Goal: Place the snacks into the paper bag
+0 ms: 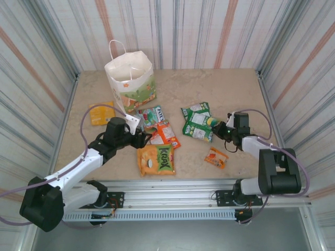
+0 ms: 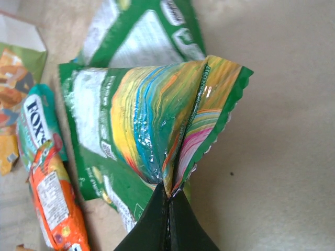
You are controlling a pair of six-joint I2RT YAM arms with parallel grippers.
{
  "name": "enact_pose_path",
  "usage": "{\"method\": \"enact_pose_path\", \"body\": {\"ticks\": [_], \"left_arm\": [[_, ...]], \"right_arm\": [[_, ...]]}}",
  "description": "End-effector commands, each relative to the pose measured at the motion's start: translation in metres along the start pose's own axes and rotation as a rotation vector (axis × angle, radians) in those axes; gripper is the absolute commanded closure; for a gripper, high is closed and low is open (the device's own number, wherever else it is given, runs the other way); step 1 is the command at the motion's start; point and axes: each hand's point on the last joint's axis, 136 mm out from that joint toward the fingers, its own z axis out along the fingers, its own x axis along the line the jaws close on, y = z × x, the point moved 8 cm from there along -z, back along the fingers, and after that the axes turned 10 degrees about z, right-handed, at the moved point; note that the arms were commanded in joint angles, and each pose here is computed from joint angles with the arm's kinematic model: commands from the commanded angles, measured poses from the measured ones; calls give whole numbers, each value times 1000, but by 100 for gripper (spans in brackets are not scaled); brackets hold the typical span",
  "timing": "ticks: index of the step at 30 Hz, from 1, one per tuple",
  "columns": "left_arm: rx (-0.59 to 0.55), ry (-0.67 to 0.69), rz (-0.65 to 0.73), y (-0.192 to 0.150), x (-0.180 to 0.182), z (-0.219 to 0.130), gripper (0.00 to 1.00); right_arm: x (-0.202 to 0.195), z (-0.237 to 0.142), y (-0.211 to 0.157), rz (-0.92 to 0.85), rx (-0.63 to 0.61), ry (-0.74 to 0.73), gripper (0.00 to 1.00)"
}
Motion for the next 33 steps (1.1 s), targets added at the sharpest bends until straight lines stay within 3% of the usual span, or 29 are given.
{"method": "enact_pose_path", "body": {"ticks": [1,16,26,33], "left_arm": [[-48,-2,31,20,-3,-8,29],[-109,-62,176,54,-12,-19,30],[-130,-267,294,70,-29,-19,33],[-111,-391,347,76,-38,-17,33]], "right_arm": [[23,-19,0,-173,-33,9,98],[116,-90,-18,-767,-54,198,100],[153,-117,-49,-1146,2,362,100],[162,-119,-67,-1296,58,453,100]]}}
